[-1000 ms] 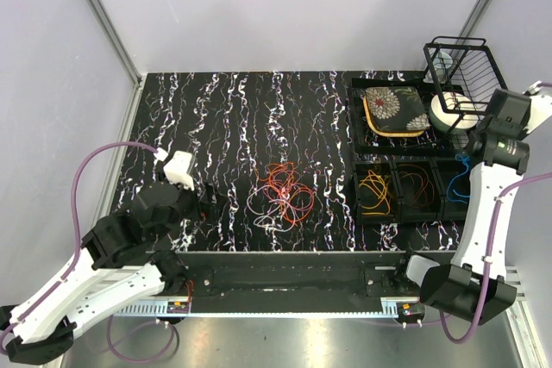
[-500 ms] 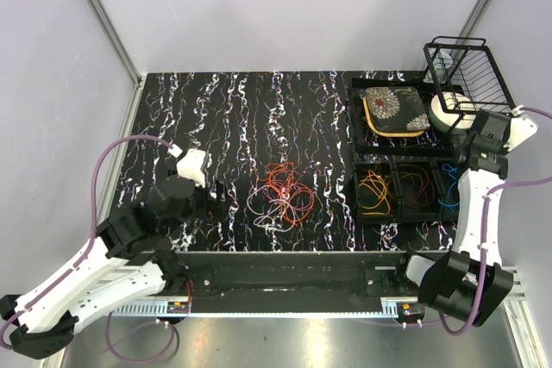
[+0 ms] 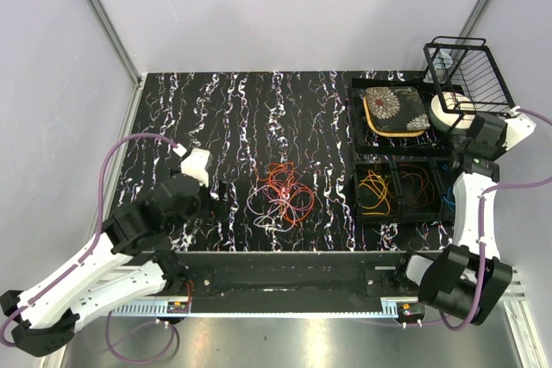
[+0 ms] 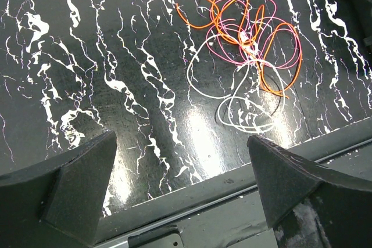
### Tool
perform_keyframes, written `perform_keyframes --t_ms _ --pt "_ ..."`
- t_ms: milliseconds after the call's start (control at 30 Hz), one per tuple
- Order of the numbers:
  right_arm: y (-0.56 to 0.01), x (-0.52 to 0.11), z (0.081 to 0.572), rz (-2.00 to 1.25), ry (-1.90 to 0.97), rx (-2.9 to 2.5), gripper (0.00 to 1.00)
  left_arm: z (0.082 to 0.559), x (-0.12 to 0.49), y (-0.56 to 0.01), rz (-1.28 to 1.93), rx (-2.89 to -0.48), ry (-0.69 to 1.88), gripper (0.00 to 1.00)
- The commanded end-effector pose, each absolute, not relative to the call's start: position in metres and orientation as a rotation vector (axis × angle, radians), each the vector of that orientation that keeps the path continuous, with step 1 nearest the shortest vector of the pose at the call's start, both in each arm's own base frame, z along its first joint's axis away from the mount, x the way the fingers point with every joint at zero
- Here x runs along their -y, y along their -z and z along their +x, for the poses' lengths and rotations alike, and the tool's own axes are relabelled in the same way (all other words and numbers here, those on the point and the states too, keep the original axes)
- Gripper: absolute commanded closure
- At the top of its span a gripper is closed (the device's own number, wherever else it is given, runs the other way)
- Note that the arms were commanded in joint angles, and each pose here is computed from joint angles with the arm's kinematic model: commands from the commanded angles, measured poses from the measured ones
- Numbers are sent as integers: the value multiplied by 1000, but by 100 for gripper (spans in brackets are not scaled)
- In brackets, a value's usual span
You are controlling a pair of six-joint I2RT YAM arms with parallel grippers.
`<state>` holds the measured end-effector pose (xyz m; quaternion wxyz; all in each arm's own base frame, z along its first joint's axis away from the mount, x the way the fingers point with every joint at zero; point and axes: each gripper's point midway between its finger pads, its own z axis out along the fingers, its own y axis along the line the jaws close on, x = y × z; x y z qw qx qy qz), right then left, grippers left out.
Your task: Untangle the cables
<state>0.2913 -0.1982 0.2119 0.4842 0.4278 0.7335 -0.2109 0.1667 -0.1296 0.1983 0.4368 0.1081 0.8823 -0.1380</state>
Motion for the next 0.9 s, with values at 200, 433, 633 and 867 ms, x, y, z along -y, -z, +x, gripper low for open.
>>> perform_keyframes --t_ms 200,433,633,867 --pt "-174 219 302 1041 623 -1794 100 176 132 -209 226 -2160 334 2" --pt "-150 199 312 1016 468 -1853 100 177 133 -205 234 -2179 318 2" --pt "-125 194 304 1102 450 -1878 100 177 133 -204 234 -2183 315 2" --pt "-96 196 299 1203 482 -1917 100 177 133 -205 233 -2179 318 3"
